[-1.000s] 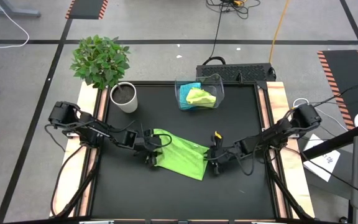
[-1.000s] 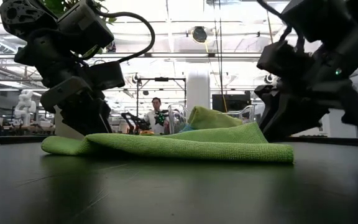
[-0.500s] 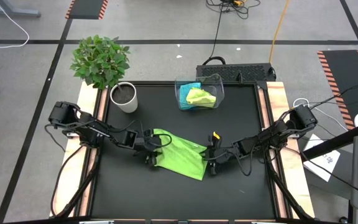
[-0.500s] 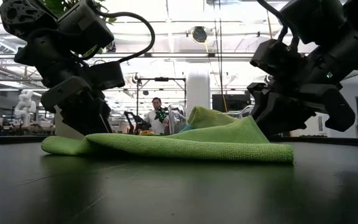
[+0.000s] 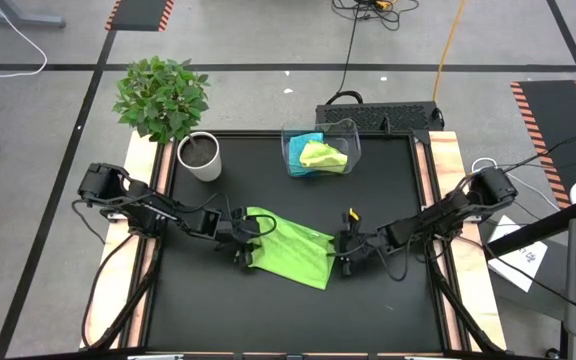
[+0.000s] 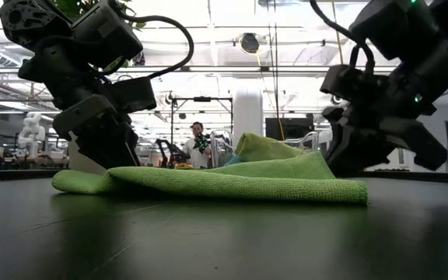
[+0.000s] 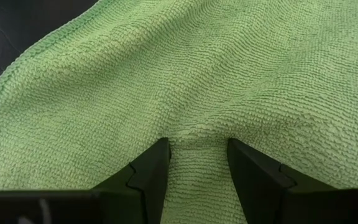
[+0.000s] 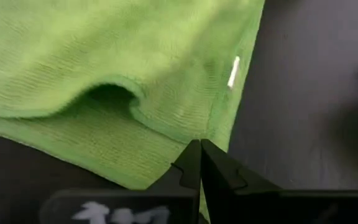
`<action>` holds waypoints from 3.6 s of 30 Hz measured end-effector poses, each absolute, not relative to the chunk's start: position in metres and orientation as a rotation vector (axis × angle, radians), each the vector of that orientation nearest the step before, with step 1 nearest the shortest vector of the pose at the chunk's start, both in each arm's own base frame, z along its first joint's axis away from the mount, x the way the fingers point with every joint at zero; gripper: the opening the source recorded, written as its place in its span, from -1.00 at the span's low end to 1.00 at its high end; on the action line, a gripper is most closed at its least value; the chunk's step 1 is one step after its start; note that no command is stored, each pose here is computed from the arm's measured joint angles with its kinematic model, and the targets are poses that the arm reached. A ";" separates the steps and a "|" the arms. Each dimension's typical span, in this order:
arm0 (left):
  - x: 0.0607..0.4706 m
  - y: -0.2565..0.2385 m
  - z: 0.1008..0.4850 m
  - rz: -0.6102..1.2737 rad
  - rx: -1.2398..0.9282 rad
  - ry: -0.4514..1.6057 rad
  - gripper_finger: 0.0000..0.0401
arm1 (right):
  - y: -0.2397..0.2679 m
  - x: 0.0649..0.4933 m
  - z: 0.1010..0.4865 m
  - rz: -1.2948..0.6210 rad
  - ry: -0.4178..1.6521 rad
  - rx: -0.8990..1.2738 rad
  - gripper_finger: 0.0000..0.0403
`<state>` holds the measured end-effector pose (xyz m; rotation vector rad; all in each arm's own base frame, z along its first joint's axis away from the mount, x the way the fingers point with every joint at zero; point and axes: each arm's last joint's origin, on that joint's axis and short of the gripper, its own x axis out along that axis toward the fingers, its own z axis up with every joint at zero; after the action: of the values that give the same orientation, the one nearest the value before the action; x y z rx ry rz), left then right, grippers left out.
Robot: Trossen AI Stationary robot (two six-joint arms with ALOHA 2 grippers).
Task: Fold microfiber towels
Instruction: Fold the green microfiber cloth
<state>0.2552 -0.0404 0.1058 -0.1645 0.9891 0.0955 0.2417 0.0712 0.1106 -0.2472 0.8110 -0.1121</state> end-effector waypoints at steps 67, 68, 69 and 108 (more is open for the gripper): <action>0.257 -0.038 0.107 0.130 -0.221 0.964 -0.15 | 0.070 0.238 0.098 0.024 0.574 -0.151 -0.32; 0.257 -0.038 0.107 0.130 -0.220 0.965 -0.15 | 0.071 0.241 0.096 0.024 0.579 -0.154 -0.32; 0.257 -0.038 0.107 0.129 -0.218 0.965 -0.15 | 0.071 0.245 0.095 0.024 0.582 -0.158 -0.32; 0.255 -0.043 0.106 0.108 -0.178 0.978 -0.15 | 0.075 0.213 0.120 -0.243 0.734 -0.319 -1.00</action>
<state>0.2552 -0.0429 0.1061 -0.1775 0.9780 0.1075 0.2131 0.0749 0.1202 -0.3191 0.7338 -0.2428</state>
